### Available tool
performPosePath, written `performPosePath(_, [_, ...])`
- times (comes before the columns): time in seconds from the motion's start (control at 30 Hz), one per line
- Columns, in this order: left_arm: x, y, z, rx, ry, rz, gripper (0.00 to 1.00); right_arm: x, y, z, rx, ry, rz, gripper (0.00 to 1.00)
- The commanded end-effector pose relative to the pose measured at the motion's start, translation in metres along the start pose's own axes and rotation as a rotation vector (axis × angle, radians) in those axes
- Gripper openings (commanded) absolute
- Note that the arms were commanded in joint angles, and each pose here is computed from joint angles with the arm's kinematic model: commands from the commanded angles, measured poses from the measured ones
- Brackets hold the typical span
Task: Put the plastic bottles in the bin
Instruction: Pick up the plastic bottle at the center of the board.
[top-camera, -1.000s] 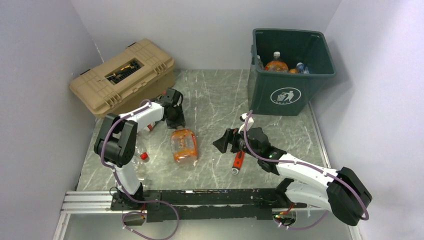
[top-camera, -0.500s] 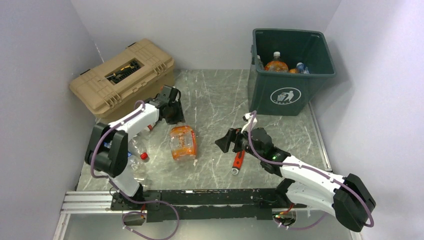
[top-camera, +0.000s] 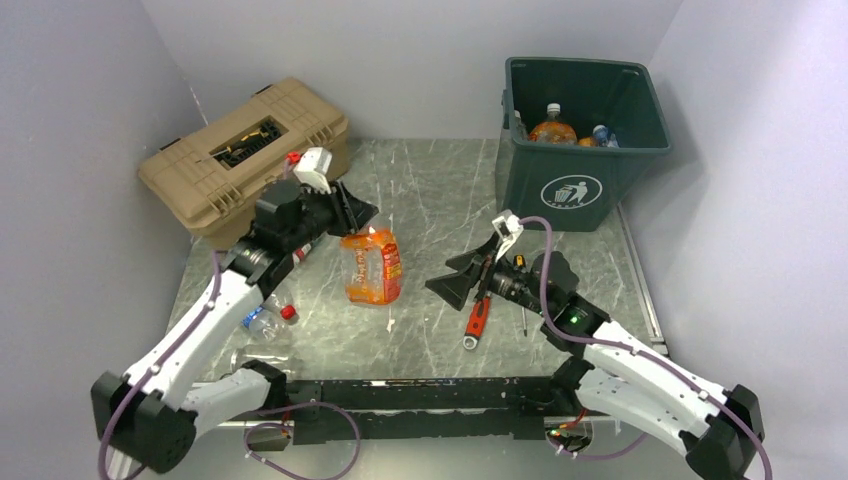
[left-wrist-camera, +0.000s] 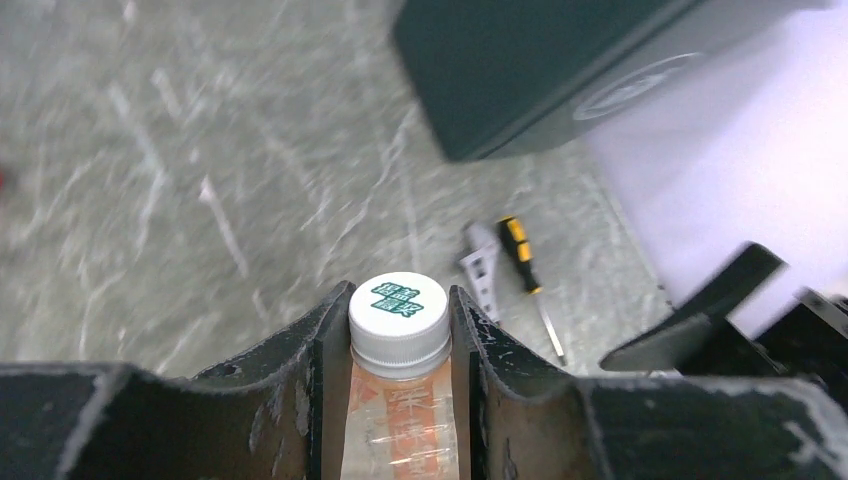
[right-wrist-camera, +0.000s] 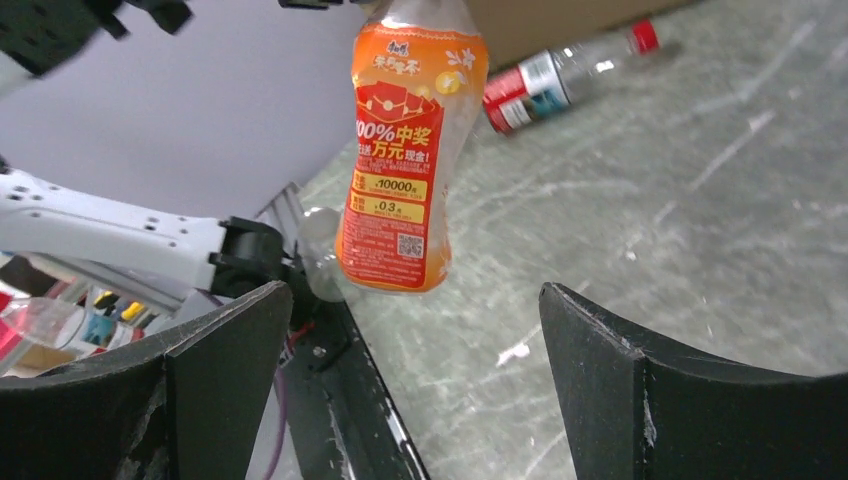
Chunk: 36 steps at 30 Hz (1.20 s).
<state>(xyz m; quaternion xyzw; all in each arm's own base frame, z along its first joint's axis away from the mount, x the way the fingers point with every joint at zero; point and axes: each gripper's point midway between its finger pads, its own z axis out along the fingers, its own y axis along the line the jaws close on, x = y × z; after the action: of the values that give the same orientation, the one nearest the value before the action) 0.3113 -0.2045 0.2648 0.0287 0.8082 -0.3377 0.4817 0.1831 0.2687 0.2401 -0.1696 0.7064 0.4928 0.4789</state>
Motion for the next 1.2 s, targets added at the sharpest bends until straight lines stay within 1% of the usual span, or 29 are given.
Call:
performPosePath(0.0, [-0.046,-0.07,-0.038,0.328,-0.208,0.146,0.0,-0.046,0.05,-0.005,-0.174,-0.109,-0.089,1.0])
performPosePath(0.17, [-0.055,-0.09,-0.057,0.409,-0.246,0.132,0.0,-0.054,0.075,0.015,-0.187,-0.118,-0.161,1.0])
performPosePath(0.3, [-0.057,-0.085,-0.061,0.373,-0.254,0.112,0.0,-0.053,0.093,0.034,-0.139,-0.132,-0.228,1.0])
performPosePath(0.5, [-0.061,-0.087,-0.076,0.364,-0.292,0.122,0.0,-0.056,0.081,0.053,0.047,-0.197,-0.242,1.0])
performPosePath(0.63, [-0.061,-0.088,-0.082,0.362,-0.296,0.124,0.0,-0.054,0.076,0.063,0.113,-0.188,-0.259,1.0])
performPosePath(0.77, [-0.061,-0.09,-0.086,0.376,-0.3,0.122,0.0,-0.055,0.078,0.069,0.131,-0.19,-0.259,1.0])
performPosePath(0.97, [-0.063,-0.094,-0.091,0.392,-0.309,0.115,0.0,-0.051,0.088,0.083,0.106,-0.162,-0.246,0.99])
performPosePath(1.17, [-0.062,-0.096,-0.094,0.406,-0.314,0.102,0.0,-0.042,0.083,0.099,0.15,-0.104,-0.238,0.94])
